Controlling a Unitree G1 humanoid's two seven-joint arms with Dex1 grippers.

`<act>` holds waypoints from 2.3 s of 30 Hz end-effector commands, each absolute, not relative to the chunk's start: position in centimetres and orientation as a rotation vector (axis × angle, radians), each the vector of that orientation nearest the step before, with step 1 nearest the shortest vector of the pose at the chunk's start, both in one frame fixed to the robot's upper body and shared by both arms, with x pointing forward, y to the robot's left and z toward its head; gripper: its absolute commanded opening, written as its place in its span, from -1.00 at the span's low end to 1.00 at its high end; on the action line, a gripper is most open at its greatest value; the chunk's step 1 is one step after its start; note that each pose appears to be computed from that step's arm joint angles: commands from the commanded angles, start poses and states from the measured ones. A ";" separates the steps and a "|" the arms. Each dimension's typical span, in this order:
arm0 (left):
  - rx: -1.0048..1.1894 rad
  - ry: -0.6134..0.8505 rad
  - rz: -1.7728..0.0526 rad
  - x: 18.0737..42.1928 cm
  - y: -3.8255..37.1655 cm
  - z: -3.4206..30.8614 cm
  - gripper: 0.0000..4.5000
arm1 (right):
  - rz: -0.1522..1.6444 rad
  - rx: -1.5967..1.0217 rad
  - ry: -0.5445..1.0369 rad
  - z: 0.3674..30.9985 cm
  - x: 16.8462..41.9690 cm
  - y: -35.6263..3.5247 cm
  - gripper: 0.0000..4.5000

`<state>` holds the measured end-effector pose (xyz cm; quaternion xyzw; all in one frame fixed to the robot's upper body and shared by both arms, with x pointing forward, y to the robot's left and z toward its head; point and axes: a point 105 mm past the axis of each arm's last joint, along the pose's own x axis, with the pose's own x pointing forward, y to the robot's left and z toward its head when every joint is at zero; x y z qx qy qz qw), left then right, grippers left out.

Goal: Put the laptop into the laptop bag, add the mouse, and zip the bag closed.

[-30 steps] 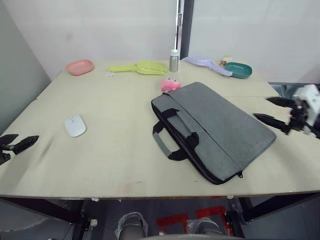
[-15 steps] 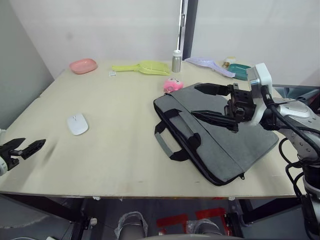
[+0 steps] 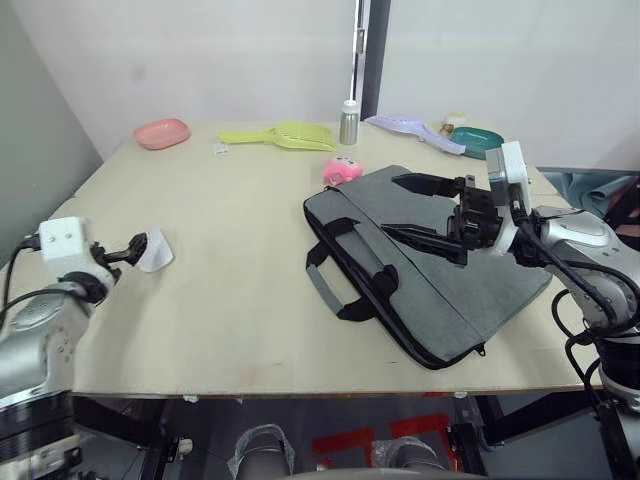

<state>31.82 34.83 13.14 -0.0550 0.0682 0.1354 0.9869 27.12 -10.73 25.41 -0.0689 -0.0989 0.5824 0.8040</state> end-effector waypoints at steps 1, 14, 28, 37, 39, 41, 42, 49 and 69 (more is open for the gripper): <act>-0.091 0.140 0.313 32.8 34.1 13.2 1.00 | 1.242 -0.169 -0.248 25.7 26.9 -10.6 0.97; -0.131 0.162 0.453 34.9 34.3 11.7 1.00 | 1.215 -0.166 -0.233 25.5 26.8 -11.0 0.97; -0.191 0.168 0.464 37.0 33.4 10.7 1.00 | 1.178 -0.187 -0.224 25.8 26.8 -11.5 0.97; -0.158 0.218 0.503 37.4 33.0 9.5 1.00 | 1.164 -0.193 -0.222 25.9 26.7 -11.5 0.97; -0.158 0.220 0.514 37.4 33.1 9.4 1.00 | 1.161 -0.194 -0.222 25.9 26.7 -11.5 0.97; -0.155 0.221 0.528 37.3 33.2 9.4 0.89 | 1.159 -0.196 -0.222 25.9 26.7 -11.6 0.99; -0.154 0.221 0.530 37.3 33.2 9.4 0.77 | 1.157 -0.198 -0.222 25.9 26.7 -11.6 1.00; -0.135 0.221 0.559 36.7 34.3 9.4 0.28 | 1.157 -0.194 -0.217 25.8 26.7 -11.6 1.00; 0.228 0.263 -0.825 32.1 22.9 18.2 0.28 | 0.956 -0.503 0.049 14.8 30.2 -6.8 1.00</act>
